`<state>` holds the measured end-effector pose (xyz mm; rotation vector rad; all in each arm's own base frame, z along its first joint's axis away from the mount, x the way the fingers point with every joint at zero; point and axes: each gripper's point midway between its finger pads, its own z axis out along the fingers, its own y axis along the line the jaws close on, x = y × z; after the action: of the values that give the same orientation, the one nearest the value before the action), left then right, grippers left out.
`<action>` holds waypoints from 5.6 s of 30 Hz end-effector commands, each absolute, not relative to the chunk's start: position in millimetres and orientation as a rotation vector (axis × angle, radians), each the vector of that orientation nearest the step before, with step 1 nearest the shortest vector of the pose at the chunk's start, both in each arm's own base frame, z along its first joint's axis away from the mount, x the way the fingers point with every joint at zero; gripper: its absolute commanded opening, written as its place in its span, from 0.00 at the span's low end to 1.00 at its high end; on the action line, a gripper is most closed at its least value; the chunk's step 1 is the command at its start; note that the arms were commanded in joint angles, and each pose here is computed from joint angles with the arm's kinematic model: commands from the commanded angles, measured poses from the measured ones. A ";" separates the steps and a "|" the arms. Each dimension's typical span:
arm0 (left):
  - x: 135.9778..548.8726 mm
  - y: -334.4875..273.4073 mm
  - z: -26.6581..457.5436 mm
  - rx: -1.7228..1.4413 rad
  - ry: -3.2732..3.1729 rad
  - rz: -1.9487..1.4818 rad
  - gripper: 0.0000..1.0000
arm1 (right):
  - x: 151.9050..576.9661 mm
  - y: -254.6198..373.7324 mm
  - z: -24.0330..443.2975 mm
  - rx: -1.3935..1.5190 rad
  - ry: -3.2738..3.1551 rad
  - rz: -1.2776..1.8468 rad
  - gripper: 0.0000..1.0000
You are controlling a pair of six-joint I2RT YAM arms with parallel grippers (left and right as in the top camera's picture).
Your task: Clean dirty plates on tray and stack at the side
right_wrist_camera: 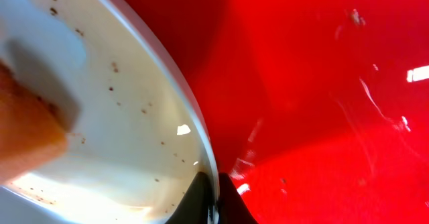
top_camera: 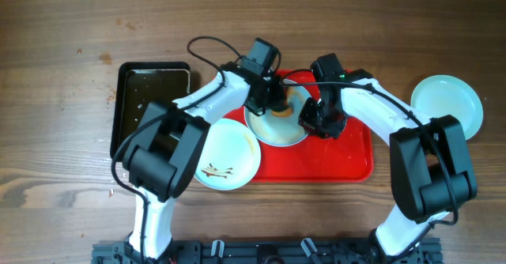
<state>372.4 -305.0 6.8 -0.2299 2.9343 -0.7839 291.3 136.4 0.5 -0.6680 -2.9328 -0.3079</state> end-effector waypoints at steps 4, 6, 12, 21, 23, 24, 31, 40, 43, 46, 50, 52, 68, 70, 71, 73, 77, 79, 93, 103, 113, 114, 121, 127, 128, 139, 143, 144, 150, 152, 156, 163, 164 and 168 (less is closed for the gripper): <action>323.5 -344.0 -27.8 -0.173 3.037 -0.795 0.04 | 258.0 119.3 -28.6 -0.625 -2.847 -0.121 0.05; 332.2 -333.1 -31.9 -0.237 3.017 -0.712 0.04 | 256.3 118.7 -28.3 -0.624 -2.841 -0.116 0.05; 383.6 -255.2 -41.4 -0.485 2.920 -0.451 0.04 | 255.4 118.3 -28.2 -0.618 -2.840 -0.112 0.05; 383.5 -182.1 -51.2 -0.627 2.977 -0.219 0.04 | 255.1 117.4 -28.2 -0.615 -2.841 -0.105 0.05; 367.5 -191.5 -52.4 -0.551 3.038 -0.207 0.04 | 256.5 116.6 -28.6 -0.618 -2.848 -0.100 0.05; 356.9 -202.0 -52.4 -0.482 3.080 -0.228 0.04 | 258.1 117.1 -28.9 -0.618 -2.854 -0.105 0.05; 360.6 -259.9 -10.0 -0.074 3.009 -0.387 0.04 | 290.4 129.6 -31.3 -0.585 -2.976 -0.233 0.05; 419.4 -185.2 137.6 -0.188 2.722 -0.173 0.04 | 318.0 136.5 -28.2 -0.596 -3.070 -0.328 0.05; 413.3 -173.4 157.5 -0.208 2.699 -0.161 0.04 | 321.9 134.7 -22.7 -0.615 -3.092 -0.325 0.05; 400.7 -152.4 156.7 -0.235 2.735 -0.046 0.04 | 333.9 128.7 -0.7 -0.611 -3.185 -0.313 0.05; 387.4 -117.1 146.8 -0.346 2.805 0.077 0.04 | 337.8 100.6 41.4 -0.701 -3.286 -0.198 0.05; 384.3 -98.7 143.8 -0.406 2.829 0.110 0.04 | 333.8 81.2 64.1 -0.784 -3.306 -0.146 0.05; 365.9 -26.9 95.3 -0.675 3.022 0.267 0.04 | 297.4 -12.5 221.7 -0.607 -3.770 0.475 0.04; 363.4 -28.4 81.3 -0.678 3.061 0.276 0.04 | 301.6 -15.3 234.1 -0.544 -3.798 0.542 0.05; 362.1 -30.3 75.0 -0.680 3.077 0.266 0.04 | 305.5 -17.6 240.0 -0.488 -3.819 0.602 0.05; 361.7 -30.8 67.4 -0.680 3.078 0.262 0.04 | 311.9 -18.8 245.3 -0.370 -3.839 0.681 0.05; 361.5 -34.2 58.7 -0.674 3.082 0.230 0.04 | 329.5 -15.7 249.3 -0.069 -3.849 0.813 0.05; 363.2 -35.2 57.3 -0.657 3.081 0.219 0.04 | 337.3 -13.6 245.4 0.051 -3.806 0.926 0.05; 377.2 -36.9 56.8 -0.603 3.041 0.185 0.04 | 379.5 18.0 236.7 0.964 -2.783 2.063 0.05; 377.8 -37.1 56.7 -0.603 3.039 0.184 0.04 | 384.3 89.3 261.6 1.243 -2.750 2.202 0.05; 379.0 -37.2 56.7 -0.603 3.034 0.181 0.04 | 371.6 136.6 173.3 0.420 -3.847 0.790 0.05; 378.9 -37.2 56.7 -0.603 3.034 0.181 0.04 | 369.5 141.5 164.5 0.184 -3.891 0.539 0.05; 376.2 -37.0 56.7 -0.605 3.045 0.187 0.04 | 382.4 52.3 138.8 -0.848 -3.675 0.132 0.04; 377.2 -41.2 56.2 -0.641 3.040 0.149 0.04 | 344.7 -125.1 119.5 -1.527 -3.255 0.061 0.05; 377.7 -41.8 56.2 -0.646 3.038 0.143 0.04 | 327.7 -154.1 117.1 -1.670 -3.156 0.074 0.04; 377.9 -41.9 56.2 -0.648 3.037 0.142 0.04 | 230.1 -255.0 60.2 -2.159 -2.592 0.058 0.05; 377.9 -41.9 56.2 -0.651 3.036 0.142 0.04 | 249.9 -241.6 29.9 -2.079 -2.591 0.008 0.04; 378.0 -41.9 56.2 -0.651 3.035 0.142 0.04 | 258.8 -236.3 23.7 -2.053 -2.611 -0.030 0.04; 377.9 -41.9 56.2 -0.651 3.036 0.142 0.04 | 307.3 -192.6 13.9 -1.857 -2.776 -0.144 0.41; 377.7 -41.8 56.2 -0.651 3.036 0.143 0.04 | 309.5 -181.4 17.1 -1.831 -2.764 -0.148 0.43; 376.8 -42.0 56.2 -0.650 3.040 0.145 0.04 | 313.3 -181.7 58.2 -1.797 -2.803 -0.050 0.78; 376.8 -45.2 55.9 -0.650 3.046 0.117 0.04 | 339.9 -142.7 191.9 -1.649 -3.168 -0.313 0.31; 377.7 -45.1 55.9 -0.640 3.045 0.115 0.04 | 342.2 -119.8 201.2 -1.571 -3.196 -0.438 0.17; 385.1 -41.0 53.8 -0.640 3.021 0.114 0.04 | 353.7 -26.9 200.8 -1.082 -3.270 -0.681 0.08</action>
<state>383.7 -44.5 60.0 -0.6300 3.0161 0.1160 341.6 -94.4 205.8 -1.4782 -3.2234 -0.4504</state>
